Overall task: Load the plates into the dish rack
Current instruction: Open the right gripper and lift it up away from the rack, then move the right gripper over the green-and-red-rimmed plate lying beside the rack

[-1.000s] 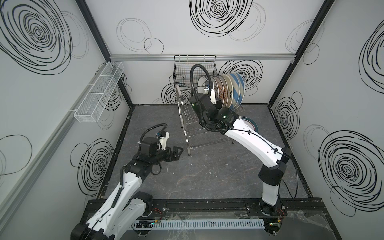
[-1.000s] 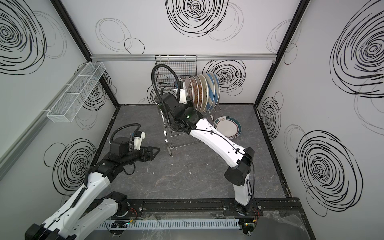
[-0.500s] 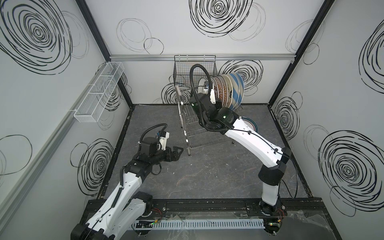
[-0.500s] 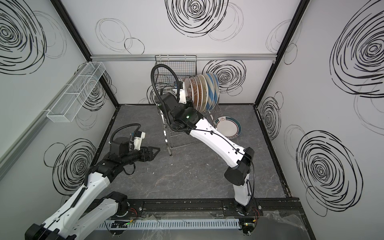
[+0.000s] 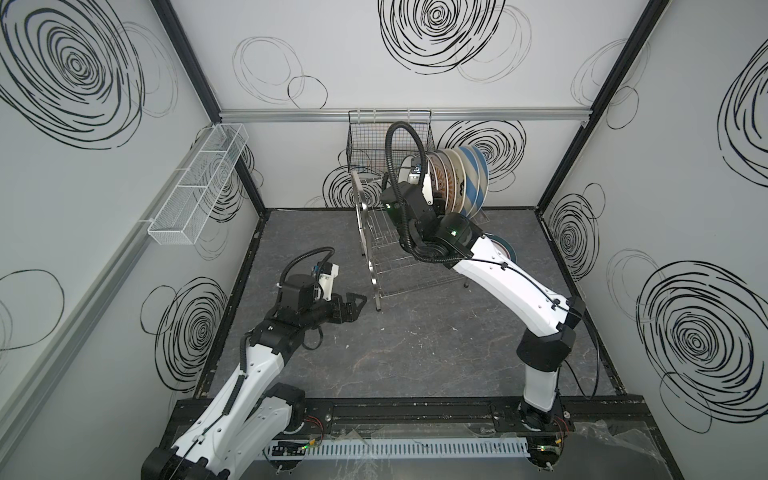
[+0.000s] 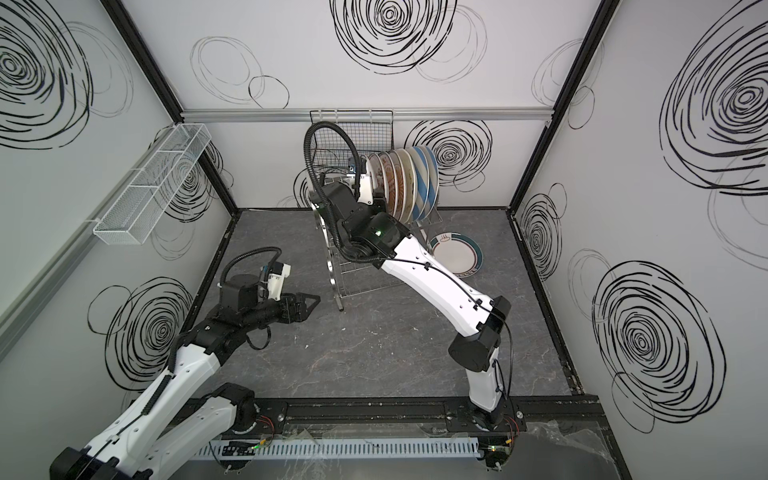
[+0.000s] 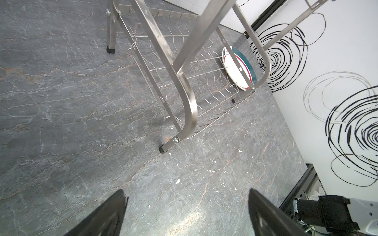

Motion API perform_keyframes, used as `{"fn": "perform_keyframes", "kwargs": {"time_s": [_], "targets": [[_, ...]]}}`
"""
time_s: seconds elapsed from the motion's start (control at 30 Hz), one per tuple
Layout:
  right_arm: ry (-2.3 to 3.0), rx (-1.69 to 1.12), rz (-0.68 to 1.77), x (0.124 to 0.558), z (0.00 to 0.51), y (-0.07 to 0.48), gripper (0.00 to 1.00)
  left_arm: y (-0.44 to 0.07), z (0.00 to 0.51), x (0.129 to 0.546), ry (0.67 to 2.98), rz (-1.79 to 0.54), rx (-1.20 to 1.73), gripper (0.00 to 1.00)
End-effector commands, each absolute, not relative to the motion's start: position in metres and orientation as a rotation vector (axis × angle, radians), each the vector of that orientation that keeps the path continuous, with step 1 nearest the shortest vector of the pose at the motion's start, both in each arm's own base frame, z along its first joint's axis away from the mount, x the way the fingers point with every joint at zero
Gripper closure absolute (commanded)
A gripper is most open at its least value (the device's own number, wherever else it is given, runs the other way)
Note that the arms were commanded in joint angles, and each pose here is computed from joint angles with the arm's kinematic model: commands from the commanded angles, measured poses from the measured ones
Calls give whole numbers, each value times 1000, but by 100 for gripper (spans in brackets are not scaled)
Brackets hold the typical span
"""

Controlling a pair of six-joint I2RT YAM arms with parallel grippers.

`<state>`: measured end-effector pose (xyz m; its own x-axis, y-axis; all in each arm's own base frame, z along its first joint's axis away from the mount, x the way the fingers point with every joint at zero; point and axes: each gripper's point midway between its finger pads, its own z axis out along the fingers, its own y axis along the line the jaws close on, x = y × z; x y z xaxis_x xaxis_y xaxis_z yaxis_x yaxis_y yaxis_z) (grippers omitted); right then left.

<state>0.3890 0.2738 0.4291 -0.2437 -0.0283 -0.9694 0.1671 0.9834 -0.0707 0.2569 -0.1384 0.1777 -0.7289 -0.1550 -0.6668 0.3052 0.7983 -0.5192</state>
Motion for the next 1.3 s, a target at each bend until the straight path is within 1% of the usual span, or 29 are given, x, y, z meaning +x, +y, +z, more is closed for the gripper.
{"fn": "perform_keyframes", "kwargs": {"time_s": [0.0, 0.17, 0.3, 0.43, 0.5, 0.6, 0.67, 0.77, 0.9, 1.03, 1.27], "targets": [[1776, 115, -51, 372, 464, 268, 47, -140, 183, 260, 2210, -805, 141, 4], [1755, 76, 118, 347, 488, 257, 37, -138, 183, 260, 2211, -798, 135, 4], [1732, 24, 266, 320, 493, 242, 33, -137, 183, 261, 2212, -791, 131, 4], [1738, 8, 350, 288, 483, 212, 31, -134, 183, 262, 2211, -771, 120, 4], [1765, -3, 351, 275, 473, 196, 28, -133, 183, 262, 2212, -762, 113, 4], [1808, -9, 301, 261, 452, 167, 21, -131, 185, 262, 2210, -746, 103, 4], [1855, 2, 266, 255, 436, 148, 19, -131, 187, 262, 2211, -743, 99, 4], [1914, 117, 232, 250, 405, 116, 19, -128, 187, 262, 2226, -729, 70, 4], [1972, 227, 219, 245, 357, 90, 19, -129, 185, 259, 2239, -755, 20, 4], [1965, 311, 197, 241, 334, 68, 18, -133, 188, 252, 2231, -787, -3, 4], [2018, 354, 104, 250, 297, 48, 16, -130, 187, 248, 2239, -735, -7, 4]]}}
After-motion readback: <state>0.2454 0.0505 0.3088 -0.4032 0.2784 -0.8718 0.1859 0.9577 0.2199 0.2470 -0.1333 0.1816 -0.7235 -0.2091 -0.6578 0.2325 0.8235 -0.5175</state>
